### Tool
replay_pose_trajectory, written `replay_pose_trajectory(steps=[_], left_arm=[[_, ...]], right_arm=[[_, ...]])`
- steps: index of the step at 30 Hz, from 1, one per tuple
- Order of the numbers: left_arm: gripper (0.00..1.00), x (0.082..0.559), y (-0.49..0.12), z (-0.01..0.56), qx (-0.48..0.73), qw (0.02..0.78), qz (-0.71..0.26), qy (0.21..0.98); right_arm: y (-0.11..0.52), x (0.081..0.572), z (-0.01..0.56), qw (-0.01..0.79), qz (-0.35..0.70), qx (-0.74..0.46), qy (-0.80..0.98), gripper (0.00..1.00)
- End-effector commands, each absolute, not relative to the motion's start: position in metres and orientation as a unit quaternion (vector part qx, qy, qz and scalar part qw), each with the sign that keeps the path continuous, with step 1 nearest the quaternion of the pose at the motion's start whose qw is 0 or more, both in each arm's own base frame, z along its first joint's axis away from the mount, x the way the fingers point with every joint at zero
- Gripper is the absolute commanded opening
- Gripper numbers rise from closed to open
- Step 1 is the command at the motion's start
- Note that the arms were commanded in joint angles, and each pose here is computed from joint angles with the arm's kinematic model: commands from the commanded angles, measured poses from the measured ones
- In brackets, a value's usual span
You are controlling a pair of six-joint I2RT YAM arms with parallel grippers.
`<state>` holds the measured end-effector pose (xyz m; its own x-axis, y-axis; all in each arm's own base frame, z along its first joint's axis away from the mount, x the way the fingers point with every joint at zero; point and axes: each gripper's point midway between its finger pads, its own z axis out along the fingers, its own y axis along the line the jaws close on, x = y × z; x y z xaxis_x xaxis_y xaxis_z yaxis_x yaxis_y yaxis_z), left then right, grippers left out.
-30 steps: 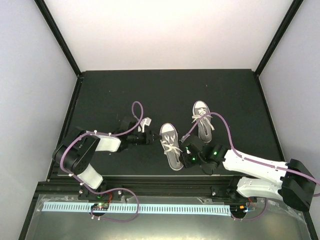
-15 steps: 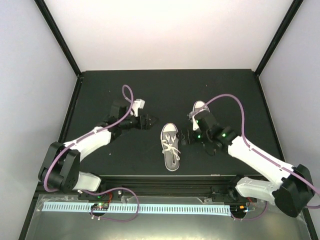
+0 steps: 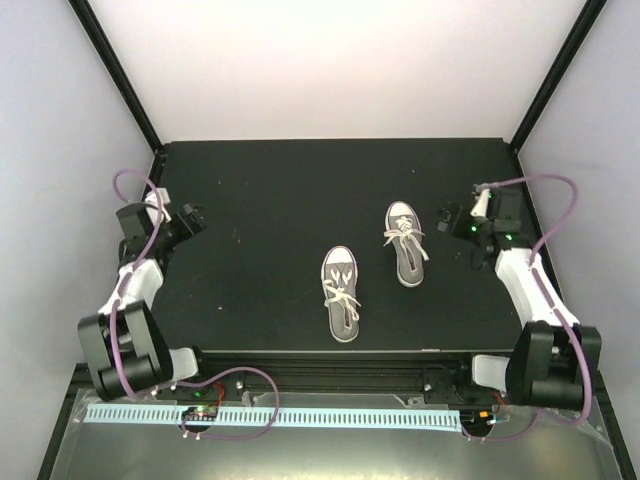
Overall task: Tie the shoes
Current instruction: Reset both arms
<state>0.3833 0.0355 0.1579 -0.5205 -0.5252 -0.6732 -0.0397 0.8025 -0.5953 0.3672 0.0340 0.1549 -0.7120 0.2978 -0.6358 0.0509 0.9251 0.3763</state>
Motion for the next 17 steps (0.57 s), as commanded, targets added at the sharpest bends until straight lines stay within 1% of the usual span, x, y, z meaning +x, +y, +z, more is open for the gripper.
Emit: replay_pose_trajectory(steps=[1, 4, 6, 9, 12, 17], left_arm=[[0.93, 0.366, 0.08, 0.182, -0.174, 0.549, -0.11, 0.81], [0.95, 0.343, 0.089, 0.179, -0.163, 0.617, -0.046, 0.769], [0.95, 0.336, 0.084, 0.175, -0.153, 0.634, -0.042, 0.757], [0.96, 0.337, 0.075, 0.161, -0.134, 0.623, -0.04, 0.769], [0.98, 0.34, 0.073, 0.149, -0.128, 0.611, -0.037, 0.78], [0.99, 0.341, 0.072, 0.153, -0.124, 0.623, -0.031, 0.772]], right_arm=[[-0.016, 0.366, 0.182, 0.476, 0.097, 0.121, 0.866, 1.0], [-0.034, 0.354, 0.18, 0.534, 0.053, 0.138, 0.833, 1.0], [-0.041, 0.344, 0.17, 0.561, 0.031, 0.144, 0.815, 1.0], [-0.054, 0.333, 0.161, 0.586, -0.004, 0.162, 0.794, 1.0], [-0.055, 0.331, 0.158, 0.601, -0.005, 0.165, 0.782, 1.0], [-0.058, 0.331, 0.15, 0.616, -0.014, 0.164, 0.771, 1.0]])
